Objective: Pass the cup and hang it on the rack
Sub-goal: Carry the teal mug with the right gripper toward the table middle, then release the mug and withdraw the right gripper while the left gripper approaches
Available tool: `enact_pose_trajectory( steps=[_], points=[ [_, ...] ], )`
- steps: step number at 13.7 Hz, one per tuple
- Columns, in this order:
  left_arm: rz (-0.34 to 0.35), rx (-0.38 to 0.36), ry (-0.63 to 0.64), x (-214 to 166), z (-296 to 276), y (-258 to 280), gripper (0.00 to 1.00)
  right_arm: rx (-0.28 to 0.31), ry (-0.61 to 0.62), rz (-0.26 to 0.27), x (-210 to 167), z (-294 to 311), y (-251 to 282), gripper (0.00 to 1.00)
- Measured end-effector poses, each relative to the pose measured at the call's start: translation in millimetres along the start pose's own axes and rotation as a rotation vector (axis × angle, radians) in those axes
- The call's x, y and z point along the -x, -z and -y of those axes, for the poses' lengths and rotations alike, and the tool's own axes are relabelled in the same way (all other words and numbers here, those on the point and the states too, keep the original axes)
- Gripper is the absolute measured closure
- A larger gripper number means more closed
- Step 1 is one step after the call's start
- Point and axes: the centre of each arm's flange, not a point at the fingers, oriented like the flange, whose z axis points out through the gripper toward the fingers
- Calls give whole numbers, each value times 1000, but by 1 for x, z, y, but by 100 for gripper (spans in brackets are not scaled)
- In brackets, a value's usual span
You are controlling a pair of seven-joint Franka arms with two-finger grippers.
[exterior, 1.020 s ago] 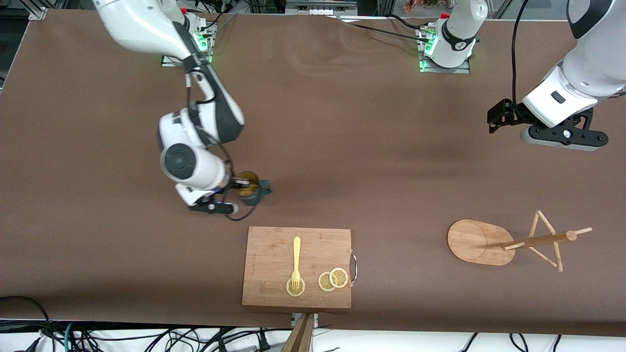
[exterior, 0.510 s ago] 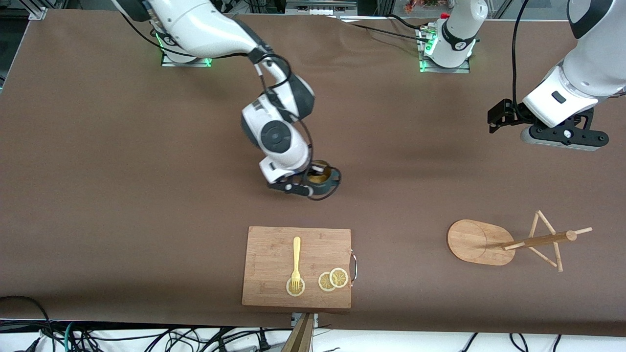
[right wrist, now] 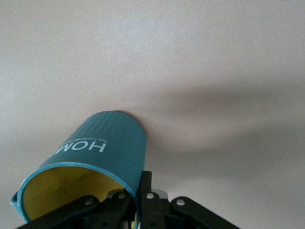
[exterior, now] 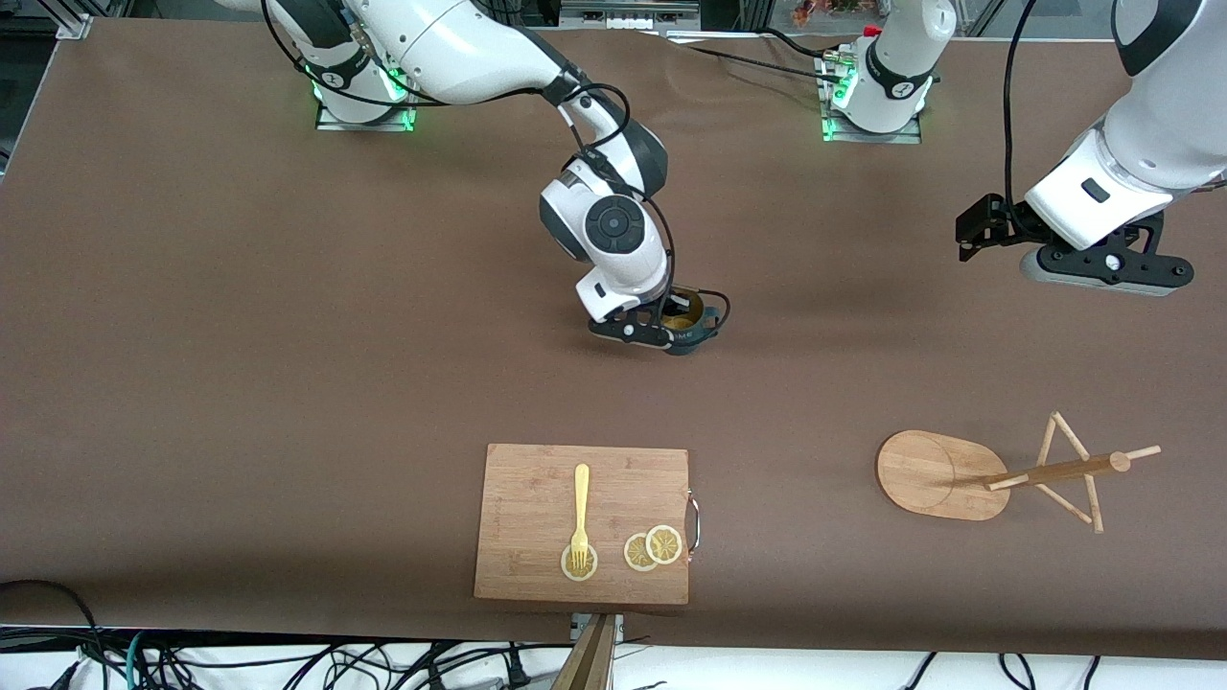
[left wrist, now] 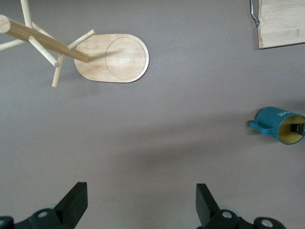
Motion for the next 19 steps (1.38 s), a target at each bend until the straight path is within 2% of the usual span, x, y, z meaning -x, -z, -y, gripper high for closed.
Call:
enact_pose_trajectory(
  steps=[2, 6, 9, 10, 14, 17, 19],
  points=[
    [0, 0, 0, 0, 0, 0, 0, 8, -5, 5, 0, 0, 0, 95],
    [0, 0, 1, 0, 0, 0, 0, 67, -30, 44, 5, -3, 1, 95],
    [0, 0, -3, 0, 1, 0, 0, 73, -27, 48, 12, -1, 0, 95],
    [0, 0, -4, 0, 1, 0, 0, 75, -25, 49, 13, 0, 0, 90],
    [0, 0, -7, 0, 1, 0, 0, 55, -19, 38, 14, 6, 14, 48],
    [0, 0, -9, 0, -1, 0, 0, 4, -15, 2, 11, 16, 58, 16],
    [18, 0, -19, 1, -6, -3, 0, -7, -30, -31, -6, 9, 101, 0]
  ],
)
